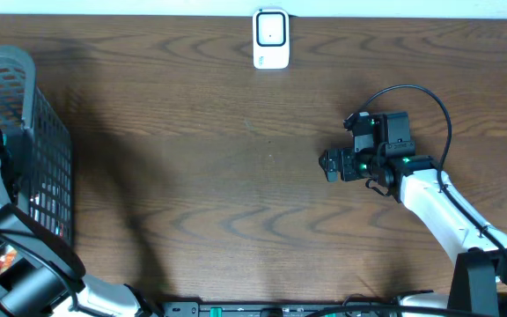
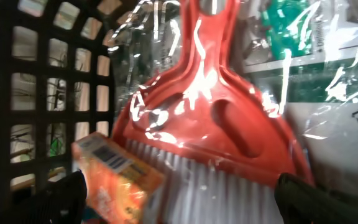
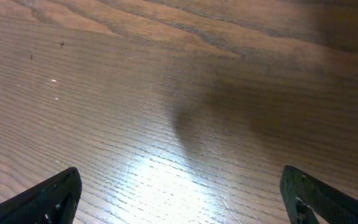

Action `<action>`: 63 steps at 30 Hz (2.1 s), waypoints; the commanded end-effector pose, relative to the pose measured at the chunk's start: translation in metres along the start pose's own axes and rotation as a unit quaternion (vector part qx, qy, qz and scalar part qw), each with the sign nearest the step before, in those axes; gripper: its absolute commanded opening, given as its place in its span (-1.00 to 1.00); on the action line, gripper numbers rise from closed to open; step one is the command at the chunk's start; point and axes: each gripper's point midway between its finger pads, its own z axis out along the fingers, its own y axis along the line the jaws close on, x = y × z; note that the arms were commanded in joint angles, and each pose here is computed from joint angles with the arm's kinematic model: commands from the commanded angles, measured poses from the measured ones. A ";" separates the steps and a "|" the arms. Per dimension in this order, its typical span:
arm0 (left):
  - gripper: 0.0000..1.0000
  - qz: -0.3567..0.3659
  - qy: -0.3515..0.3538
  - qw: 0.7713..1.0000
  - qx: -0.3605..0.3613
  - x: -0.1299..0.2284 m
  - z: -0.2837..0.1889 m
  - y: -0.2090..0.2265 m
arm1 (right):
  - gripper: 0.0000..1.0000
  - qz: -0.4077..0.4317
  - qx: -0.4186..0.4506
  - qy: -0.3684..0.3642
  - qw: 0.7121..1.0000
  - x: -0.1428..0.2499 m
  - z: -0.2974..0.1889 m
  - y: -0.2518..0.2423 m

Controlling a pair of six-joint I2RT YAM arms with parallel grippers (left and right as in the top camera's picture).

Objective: Scan the item barcode

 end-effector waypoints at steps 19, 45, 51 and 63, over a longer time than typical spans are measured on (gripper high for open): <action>0.94 -0.036 -0.010 0.991 0.128 -0.023 -0.014 -0.046 | 0.99 -0.009 -0.015 0.004 1.000 0.003 0.004 0.007; 0.94 -0.001 0.031 0.999 0.011 0.010 0.031 -0.018 | 0.98 -0.009 -0.015 0.006 1.000 0.004 0.004 0.007; 0.94 -0.004 0.052 0.998 -0.031 0.022 0.029 0.002 | 0.98 -0.009 -0.015 0.005 1.000 0.004 0.004 0.007; 0.94 -0.012 0.101 0.989 -0.104 0.047 0.020 0.038 | 0.99 -0.009 -0.017 0.003 1.000 0.002 0.004 0.007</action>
